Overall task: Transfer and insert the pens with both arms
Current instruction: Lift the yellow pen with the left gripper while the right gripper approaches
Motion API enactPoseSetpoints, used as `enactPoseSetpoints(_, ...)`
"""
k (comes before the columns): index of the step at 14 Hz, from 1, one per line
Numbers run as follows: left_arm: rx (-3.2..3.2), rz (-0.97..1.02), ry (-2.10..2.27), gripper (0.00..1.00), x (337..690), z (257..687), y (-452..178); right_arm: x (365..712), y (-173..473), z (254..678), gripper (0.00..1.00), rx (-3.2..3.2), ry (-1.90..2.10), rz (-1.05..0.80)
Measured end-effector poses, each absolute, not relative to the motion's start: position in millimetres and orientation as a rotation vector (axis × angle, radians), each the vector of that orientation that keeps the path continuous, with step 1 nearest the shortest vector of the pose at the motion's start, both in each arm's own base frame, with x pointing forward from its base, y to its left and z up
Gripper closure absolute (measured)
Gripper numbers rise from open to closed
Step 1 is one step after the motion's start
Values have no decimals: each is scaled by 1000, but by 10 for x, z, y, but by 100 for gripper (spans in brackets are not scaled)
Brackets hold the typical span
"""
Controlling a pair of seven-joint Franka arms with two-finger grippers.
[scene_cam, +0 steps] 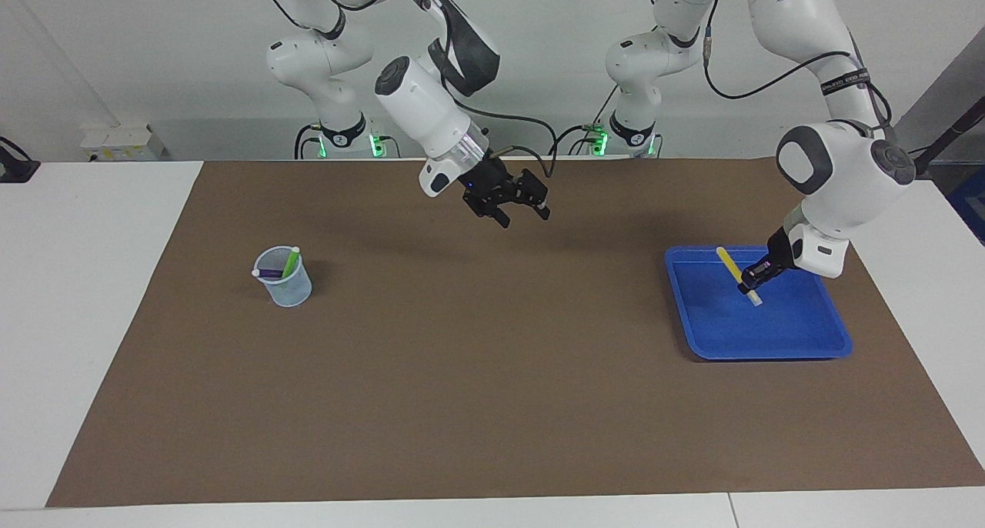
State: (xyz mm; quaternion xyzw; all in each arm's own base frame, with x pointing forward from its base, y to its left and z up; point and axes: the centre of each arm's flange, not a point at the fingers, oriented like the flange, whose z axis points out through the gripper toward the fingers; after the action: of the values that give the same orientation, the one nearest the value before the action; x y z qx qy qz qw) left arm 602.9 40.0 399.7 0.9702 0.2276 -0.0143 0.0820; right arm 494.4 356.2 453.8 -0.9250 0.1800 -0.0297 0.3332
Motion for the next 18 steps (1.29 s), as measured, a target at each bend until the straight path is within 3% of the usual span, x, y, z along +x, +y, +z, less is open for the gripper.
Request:
enactPoseSetpoints(10,2395,-231,1407,83,5808,4511,-486,4887,3674,4565,0,-2409,452,-74)
enactPoseSetpoints(18,2069,-286,1726,83,5394,4857,-1178,4815,4426,5178,0,-2218,460,-172)
